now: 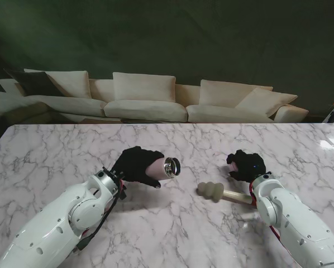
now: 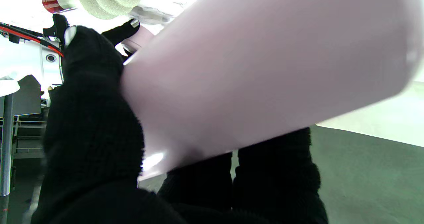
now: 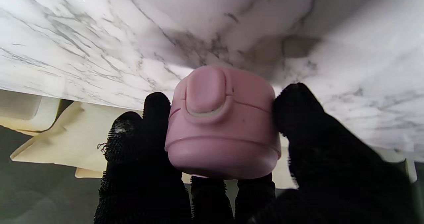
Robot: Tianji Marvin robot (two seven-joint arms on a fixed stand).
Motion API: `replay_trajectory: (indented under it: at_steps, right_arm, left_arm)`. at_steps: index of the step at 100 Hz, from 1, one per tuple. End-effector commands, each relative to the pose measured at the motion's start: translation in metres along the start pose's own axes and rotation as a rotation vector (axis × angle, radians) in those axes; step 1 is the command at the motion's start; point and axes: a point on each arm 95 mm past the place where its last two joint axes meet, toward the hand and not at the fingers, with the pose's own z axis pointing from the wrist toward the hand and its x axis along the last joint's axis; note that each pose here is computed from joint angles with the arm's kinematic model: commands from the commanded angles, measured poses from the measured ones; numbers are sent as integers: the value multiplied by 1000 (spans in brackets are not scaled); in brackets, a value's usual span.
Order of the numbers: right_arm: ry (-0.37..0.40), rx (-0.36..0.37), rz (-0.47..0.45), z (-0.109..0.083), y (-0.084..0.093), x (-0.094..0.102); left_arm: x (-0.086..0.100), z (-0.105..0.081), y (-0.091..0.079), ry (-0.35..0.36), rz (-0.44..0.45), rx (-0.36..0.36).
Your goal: Clean the thermos with cup brush
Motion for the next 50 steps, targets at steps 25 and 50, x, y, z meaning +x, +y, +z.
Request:
replay_trajectory:
  at_steps: [25, 50]
  right_arm:
    - [7, 77, -93, 0, -16, -6]
    - [4, -30, -81, -6, -5, -9]
  left_arm:
    - [4, 2, -3, 10, 4, -2]
    - [4, 2, -3, 9, 3, -6]
